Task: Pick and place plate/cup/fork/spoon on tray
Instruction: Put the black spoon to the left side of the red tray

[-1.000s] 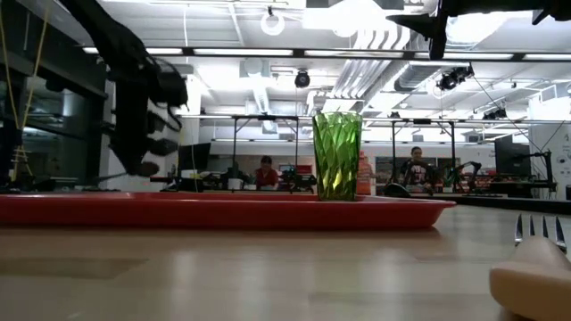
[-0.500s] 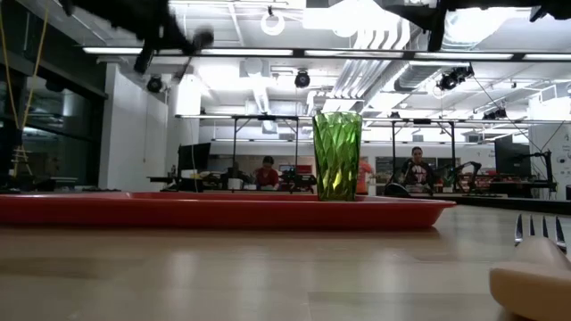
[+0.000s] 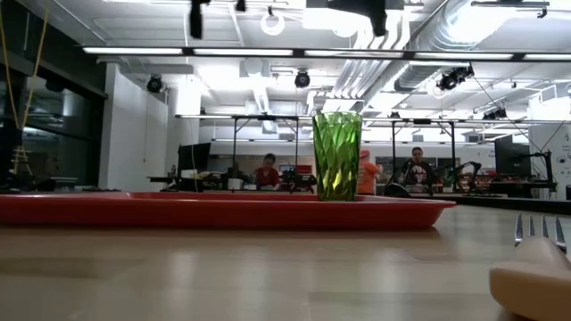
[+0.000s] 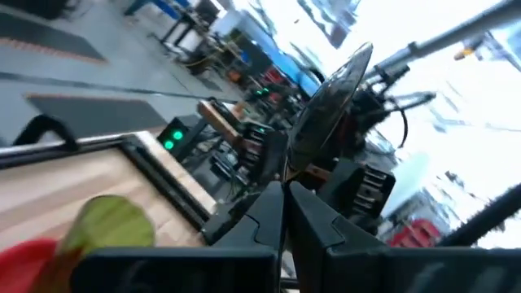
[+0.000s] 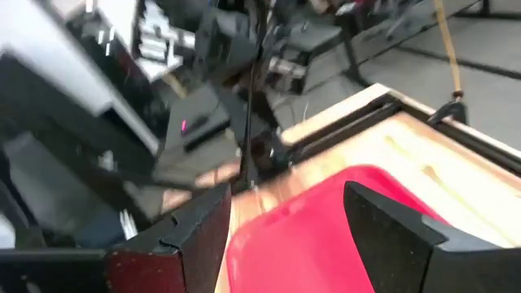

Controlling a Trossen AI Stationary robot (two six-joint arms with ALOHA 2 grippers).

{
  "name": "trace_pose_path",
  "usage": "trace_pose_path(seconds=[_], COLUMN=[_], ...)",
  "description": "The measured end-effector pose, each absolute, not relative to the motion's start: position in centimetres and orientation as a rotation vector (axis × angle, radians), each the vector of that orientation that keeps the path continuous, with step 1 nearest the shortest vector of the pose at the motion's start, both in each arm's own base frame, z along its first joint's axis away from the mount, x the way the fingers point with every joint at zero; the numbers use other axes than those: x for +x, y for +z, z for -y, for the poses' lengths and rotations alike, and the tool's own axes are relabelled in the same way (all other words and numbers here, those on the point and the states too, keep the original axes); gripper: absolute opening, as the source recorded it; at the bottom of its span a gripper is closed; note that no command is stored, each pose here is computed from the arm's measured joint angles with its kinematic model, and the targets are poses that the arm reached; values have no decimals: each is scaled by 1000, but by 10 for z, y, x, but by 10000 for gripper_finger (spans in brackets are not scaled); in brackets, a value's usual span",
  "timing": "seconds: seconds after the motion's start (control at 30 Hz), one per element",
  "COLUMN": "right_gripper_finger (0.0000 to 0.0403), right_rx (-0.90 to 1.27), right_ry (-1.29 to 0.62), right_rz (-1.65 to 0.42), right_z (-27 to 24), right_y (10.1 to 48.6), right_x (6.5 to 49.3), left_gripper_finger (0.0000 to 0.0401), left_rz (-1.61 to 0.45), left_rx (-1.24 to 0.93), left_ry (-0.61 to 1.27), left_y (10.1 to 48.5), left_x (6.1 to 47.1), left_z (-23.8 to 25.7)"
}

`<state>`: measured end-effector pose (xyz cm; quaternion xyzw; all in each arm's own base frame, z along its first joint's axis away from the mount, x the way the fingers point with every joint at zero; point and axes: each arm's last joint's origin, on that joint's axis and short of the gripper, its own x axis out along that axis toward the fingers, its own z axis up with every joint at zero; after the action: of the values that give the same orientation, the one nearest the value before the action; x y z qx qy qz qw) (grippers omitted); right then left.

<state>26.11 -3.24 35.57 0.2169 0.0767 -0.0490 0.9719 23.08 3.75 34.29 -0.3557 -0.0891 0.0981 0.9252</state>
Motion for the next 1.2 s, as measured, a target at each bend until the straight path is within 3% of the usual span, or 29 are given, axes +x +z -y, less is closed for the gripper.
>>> trace_pose_path(seconds=[0.47, 0.63, 0.97, 1.2], right_gripper_finger=[232, 223, 164, 166], right_rx=[339, 337, 386, 407], right_ry=[-35, -22, 15, -36], right_rz=[-212, -201, -174, -181], right_z=[41, 41, 47, 50], right_y=[364, 367, 382, 380], right_x=[336, 338, 323, 323], left_gripper_finger=[0, 0, 0, 0], left_rz=[183, 178, 152, 193], left_rx=[-439, -434, -327, -353], left_ry=[163, 163, 214, 203], left_y=[383, 382, 379, 383], left_x=[275, 275, 276, 275], left_z=[-30, -30, -32, -33])
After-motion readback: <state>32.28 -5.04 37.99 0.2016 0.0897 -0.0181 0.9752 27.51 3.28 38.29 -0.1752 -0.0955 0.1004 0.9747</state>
